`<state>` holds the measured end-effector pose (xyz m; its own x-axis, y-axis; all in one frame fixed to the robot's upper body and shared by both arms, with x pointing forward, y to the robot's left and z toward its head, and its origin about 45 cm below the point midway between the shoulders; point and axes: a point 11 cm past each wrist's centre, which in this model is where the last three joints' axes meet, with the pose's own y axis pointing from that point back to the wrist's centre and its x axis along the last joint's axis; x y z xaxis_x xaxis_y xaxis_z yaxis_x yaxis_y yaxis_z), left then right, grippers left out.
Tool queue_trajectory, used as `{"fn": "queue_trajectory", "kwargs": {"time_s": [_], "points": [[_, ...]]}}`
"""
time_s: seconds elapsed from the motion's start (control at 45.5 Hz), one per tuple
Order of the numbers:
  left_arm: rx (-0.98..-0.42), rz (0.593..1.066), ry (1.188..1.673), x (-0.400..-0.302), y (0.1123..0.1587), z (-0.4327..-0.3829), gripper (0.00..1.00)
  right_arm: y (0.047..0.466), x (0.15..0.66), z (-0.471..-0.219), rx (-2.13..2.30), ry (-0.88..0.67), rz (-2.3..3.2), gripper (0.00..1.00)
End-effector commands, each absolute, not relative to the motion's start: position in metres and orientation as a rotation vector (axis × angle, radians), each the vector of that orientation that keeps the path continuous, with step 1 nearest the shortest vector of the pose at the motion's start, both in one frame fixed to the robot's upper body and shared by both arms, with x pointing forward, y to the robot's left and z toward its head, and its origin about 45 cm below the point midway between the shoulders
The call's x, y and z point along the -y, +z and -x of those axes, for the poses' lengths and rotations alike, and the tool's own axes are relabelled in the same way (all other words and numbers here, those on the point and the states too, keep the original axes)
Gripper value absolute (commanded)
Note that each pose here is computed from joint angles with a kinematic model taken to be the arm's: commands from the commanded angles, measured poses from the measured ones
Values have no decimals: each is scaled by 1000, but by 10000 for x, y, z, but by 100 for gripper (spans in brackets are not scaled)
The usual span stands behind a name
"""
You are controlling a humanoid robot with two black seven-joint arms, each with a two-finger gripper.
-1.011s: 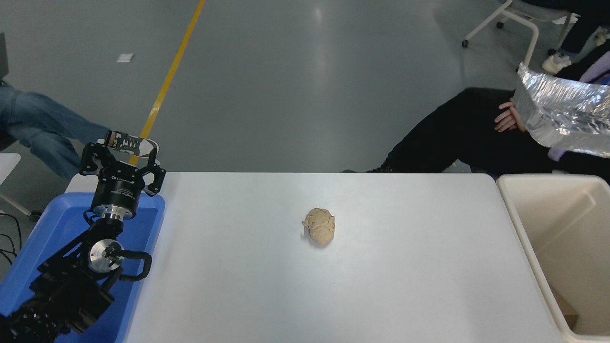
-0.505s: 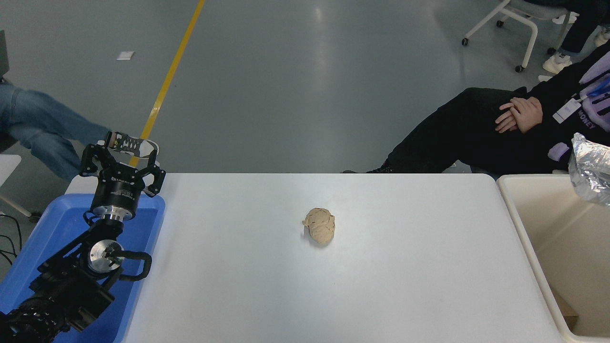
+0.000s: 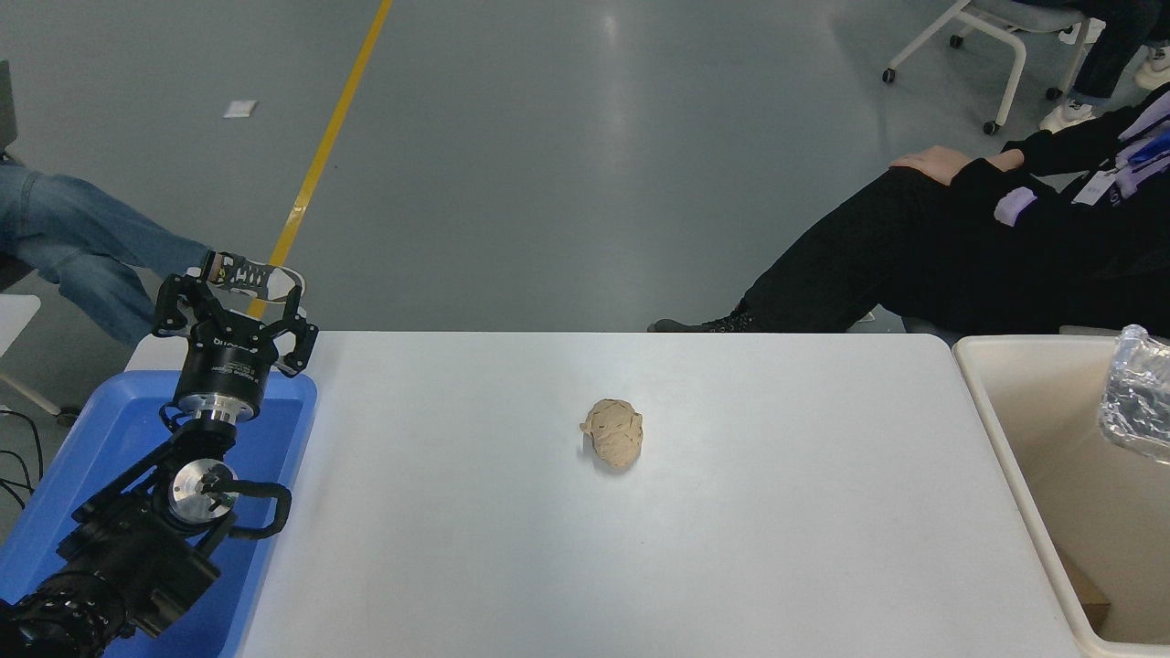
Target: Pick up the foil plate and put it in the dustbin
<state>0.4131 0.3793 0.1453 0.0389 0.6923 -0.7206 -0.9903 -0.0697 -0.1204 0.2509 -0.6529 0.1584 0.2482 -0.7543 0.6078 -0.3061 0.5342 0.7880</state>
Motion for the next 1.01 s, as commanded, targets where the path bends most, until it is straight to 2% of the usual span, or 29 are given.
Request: {"fn": "queue_trajectory", "kwargs": {"time_s": [0.0,0.747,0.791,0.901,0.945,0.989], "points": [[-520,742,1490,-3789,1452,-4131,99,1217,6495,-2410,1402,-373,-950,0],[-520,742,1490,-3789,1452,-4131,99,1043,6465,-2335,1454,-282,-841,0],[-520,742,1490,-3789,1452,-4131,99,1056,6476,-2337,1460,-271,-829,21],[-520,742,1490,-3789,1452,-4131,99,1116,6524,-2344,1494,-224,-779,62],[-520,742,1490,-3789,1452,-4131,99,1129,6533,-2345,1509,-209,-760,69],[-520,742,1490,-3789,1452,-4131,99,1129,6533,-2342,1513,-200,-750,71]]}}
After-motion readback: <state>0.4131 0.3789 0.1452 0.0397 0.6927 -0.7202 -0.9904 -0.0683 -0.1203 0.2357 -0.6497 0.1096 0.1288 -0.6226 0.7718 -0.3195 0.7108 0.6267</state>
